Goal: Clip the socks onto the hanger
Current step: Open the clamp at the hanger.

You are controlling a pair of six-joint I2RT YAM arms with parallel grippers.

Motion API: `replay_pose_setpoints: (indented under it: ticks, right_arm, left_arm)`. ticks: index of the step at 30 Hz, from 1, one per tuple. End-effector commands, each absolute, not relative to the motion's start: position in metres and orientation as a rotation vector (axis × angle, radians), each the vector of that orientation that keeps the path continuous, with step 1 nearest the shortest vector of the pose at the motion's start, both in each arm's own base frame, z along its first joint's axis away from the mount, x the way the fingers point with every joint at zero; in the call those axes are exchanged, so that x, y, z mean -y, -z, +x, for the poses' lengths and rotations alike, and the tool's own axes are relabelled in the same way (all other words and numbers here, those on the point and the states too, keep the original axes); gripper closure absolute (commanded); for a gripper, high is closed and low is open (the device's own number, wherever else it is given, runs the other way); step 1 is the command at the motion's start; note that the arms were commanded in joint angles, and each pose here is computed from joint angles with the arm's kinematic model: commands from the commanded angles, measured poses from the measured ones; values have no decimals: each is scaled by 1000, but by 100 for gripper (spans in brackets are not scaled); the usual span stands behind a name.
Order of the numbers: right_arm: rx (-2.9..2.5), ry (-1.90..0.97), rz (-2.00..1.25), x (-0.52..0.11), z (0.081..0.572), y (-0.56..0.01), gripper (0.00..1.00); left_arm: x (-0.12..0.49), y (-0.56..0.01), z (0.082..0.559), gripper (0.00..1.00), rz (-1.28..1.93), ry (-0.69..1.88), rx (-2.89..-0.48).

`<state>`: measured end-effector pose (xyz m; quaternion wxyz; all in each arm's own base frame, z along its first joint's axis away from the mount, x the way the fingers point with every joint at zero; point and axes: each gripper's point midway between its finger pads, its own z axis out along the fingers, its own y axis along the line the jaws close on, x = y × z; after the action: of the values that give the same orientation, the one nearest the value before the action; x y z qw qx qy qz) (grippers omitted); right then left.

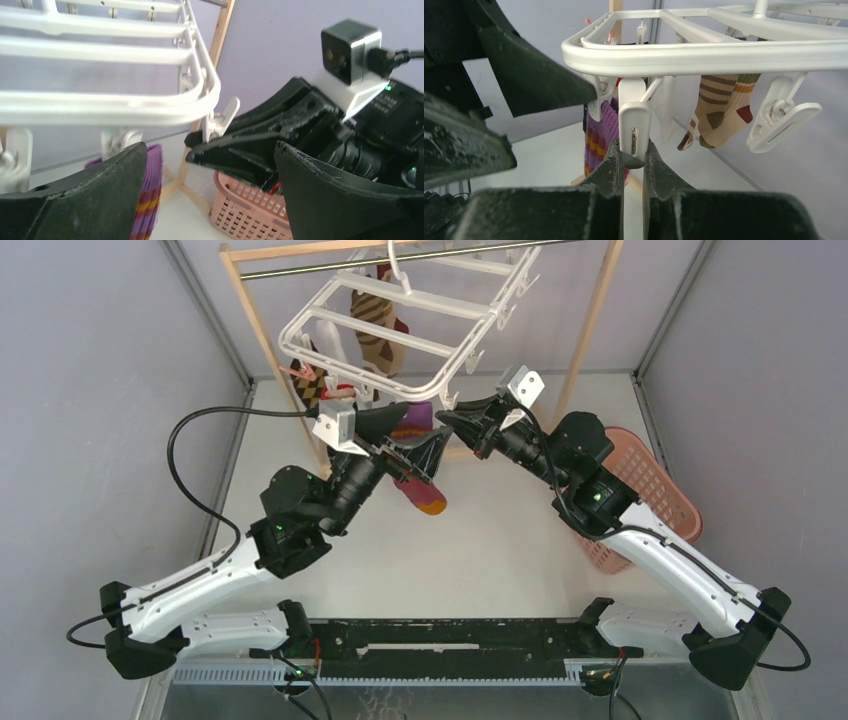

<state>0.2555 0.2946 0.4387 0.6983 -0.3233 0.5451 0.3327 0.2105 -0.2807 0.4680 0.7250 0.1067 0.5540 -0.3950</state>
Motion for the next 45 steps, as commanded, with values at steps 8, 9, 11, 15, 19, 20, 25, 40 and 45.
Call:
replay_pose_setpoints:
  ticks: [8, 9, 11, 15, 19, 20, 25, 40, 45]
  right_arm:
    - [-1132, -771, -729, -297, 239, -469, 100]
    - [-1131, -772, -731, -297, 238, -469, 100]
    - [-1129, -772, -734, -298, 238, -469, 100]
    - [-1125, -784, -749, -301, 234, -468, 100]
    - [-1127, -785, -755, -303, 233, -466, 100]
    - [-1129, -784, -756, -303, 233, -466, 100]
    - [-1132, -790, -765, -305, 232, -464, 100]
    - [-1171, -725, -766, -304, 238, -454, 94]
    - [-1187, -662, -761, -296, 239, -452, 50]
  left_arm:
    - [281, -520, 228, 3, 164, 863, -1185]
    - [283, -519, 229, 3, 167, 858, -1191]
    - [285, -518, 231, 4, 164, 852, -1193]
    - [286, -520, 237, 4, 163, 818, -1191]
    - [283, -523, 241, 7, 157, 777, -1188]
    - [282, -523, 242, 9, 152, 769, -1185]
    - [276, -523, 245, 36, 110, 755, -1174]
    - [281, -527, 237, 100, 155, 810, -1148]
    - [281, -526, 235, 100, 158, 819, -1151]
